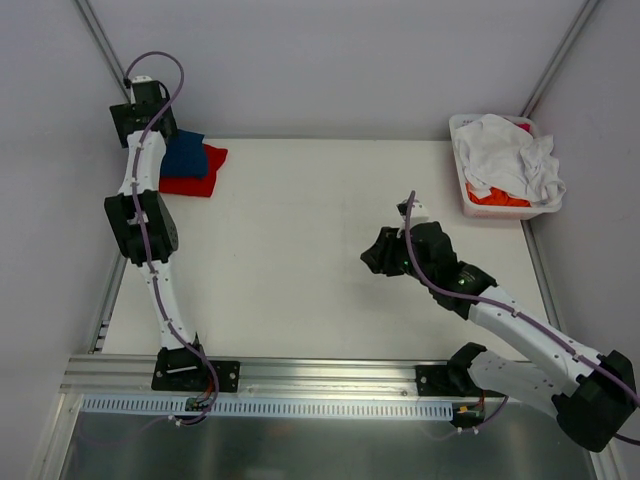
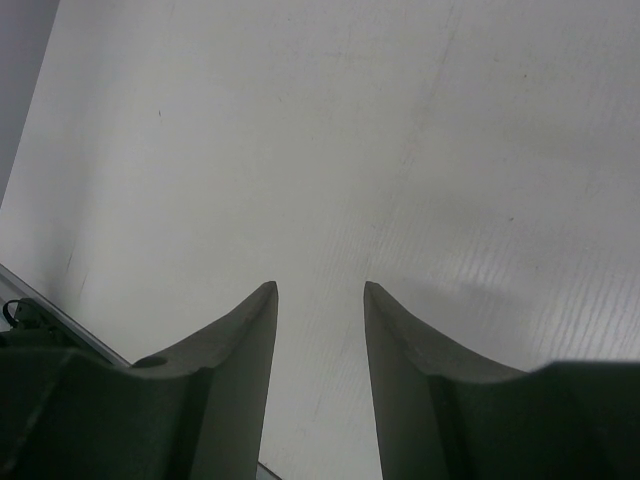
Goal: Fold and stack the t-shirts
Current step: Neatly place the folded tshirt to the corner
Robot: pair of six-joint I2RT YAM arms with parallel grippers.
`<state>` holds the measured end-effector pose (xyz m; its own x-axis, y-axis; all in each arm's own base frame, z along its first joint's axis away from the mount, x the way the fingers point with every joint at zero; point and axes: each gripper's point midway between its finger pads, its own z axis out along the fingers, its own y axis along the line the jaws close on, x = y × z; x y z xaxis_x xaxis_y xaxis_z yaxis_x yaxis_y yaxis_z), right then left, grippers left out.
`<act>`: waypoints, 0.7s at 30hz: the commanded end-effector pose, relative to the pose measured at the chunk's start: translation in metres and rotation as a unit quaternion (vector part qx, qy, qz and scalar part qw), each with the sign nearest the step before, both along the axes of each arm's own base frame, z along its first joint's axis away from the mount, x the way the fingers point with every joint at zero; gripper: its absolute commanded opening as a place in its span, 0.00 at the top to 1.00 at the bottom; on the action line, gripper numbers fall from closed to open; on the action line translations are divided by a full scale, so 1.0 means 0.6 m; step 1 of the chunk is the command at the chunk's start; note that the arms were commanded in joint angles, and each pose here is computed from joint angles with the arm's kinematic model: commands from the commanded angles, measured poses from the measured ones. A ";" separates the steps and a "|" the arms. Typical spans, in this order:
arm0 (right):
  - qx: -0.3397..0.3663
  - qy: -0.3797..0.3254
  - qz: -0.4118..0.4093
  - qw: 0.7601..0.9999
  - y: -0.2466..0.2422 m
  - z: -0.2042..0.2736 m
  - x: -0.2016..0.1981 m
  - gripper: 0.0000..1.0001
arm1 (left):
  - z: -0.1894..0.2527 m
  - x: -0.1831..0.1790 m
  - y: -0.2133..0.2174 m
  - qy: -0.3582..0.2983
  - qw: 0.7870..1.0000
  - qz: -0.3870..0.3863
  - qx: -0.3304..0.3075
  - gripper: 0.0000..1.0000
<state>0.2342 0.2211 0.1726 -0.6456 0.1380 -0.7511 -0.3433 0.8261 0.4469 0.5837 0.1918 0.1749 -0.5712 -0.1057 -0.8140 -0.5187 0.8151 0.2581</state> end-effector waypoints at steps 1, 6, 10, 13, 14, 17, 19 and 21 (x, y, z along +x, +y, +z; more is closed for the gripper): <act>0.017 -0.009 0.000 1.000 0.007 0.008 0.008 0.57 | 0.184 -0.036 0.014 -0.107 0.993 0.041 0.027 0.01; 0.028 -0.001 0.013 1.000 0.017 0.005 0.001 0.57 | 0.250 -0.029 -0.039 -0.148 0.989 0.006 0.024 0.01; 0.030 -0.002 0.012 0.999 0.018 0.006 0.003 0.57 | 0.233 0.007 -0.087 -0.146 0.989 -0.036 0.011 0.01; 0.031 -0.002 0.009 0.999 0.017 0.005 0.004 0.57 | 0.189 0.036 -0.115 -0.128 0.989 -0.072 -0.008 0.01; 0.031 -0.002 0.008 0.999 0.017 0.005 0.005 0.57 | 0.178 0.042 -0.127 -0.122 0.989 -0.082 -0.011 0.01; 0.028 0.001 0.009 1.000 0.017 -0.002 0.004 0.57 | 0.114 0.065 -0.134 -0.096 0.990 -0.094 -0.028 0.01; 0.028 0.003 0.008 1.000 0.017 -0.004 0.004 0.57 | 0.097 0.077 -0.137 -0.093 0.990 -0.104 -0.036 0.01; 0.026 0.004 0.007 1.000 0.016 -0.006 0.004 0.57 | 0.067 0.088 -0.134 -0.090 0.990 -0.097 -0.051 0.01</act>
